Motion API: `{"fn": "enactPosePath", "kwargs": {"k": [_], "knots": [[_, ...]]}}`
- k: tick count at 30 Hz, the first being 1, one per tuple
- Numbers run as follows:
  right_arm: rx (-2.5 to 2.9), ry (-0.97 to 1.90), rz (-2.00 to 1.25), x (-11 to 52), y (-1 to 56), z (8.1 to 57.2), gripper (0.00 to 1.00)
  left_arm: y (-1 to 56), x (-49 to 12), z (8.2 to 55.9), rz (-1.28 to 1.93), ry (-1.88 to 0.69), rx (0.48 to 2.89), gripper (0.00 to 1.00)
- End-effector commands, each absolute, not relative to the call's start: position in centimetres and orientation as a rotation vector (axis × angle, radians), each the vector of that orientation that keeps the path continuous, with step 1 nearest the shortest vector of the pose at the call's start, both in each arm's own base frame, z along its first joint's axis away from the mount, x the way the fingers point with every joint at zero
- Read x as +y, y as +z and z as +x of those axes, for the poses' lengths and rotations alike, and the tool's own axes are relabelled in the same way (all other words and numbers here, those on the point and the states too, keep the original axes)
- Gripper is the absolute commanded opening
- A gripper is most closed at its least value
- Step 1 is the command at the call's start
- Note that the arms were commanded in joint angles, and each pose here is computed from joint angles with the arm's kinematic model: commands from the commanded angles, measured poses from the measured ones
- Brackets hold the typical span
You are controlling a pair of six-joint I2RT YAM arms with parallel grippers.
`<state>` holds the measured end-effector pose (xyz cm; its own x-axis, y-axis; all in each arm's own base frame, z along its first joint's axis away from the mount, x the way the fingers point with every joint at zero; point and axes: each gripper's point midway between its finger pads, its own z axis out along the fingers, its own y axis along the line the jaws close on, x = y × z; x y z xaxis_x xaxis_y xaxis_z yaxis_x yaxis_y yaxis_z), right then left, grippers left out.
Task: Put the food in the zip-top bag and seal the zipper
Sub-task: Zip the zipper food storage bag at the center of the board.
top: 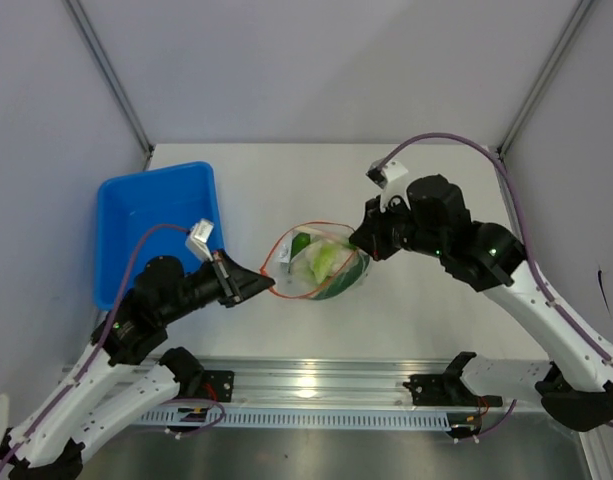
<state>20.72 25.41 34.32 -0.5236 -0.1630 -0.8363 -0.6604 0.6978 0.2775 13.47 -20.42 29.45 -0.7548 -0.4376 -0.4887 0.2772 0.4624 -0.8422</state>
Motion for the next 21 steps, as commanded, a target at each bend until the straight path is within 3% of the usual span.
{"fn": "enactPosePath", "kwargs": {"k": [1,5,11,15,18,21], "knots": [[2.287,0.686,-0.62,26.3,25.0,22.6,0.0,20.5,-21.7,15.1,-0.18,-1.219,2.259,0.01],[2.415,0.596,-0.545,24.8,20.1,23.9,0.0,16.8,-23.0,15.1,-0.149,-1.27,2.419,0.01],[2.26,0.607,-0.497,23.3,28.1,23.9,0.0,30.3,-20.8,15.1,0.006,-1.224,2.101,0.01],[2.154,0.695,-0.48,23.1,33.2,22.3,0.0,34.7,-19.7,12.7,0.046,-1.295,1.999,0.0],[2.155,0.743,-0.487,23.4,33.2,21.1,0.0,33.3,-19.8,12.3,0.019,-1.346,1.99,0.01],[2.19,0.73,-0.493,23.4,30.4,21.0,0.0,26.1,-20.5,13.0,-0.043,-1.309,2.149,0.0]]}}
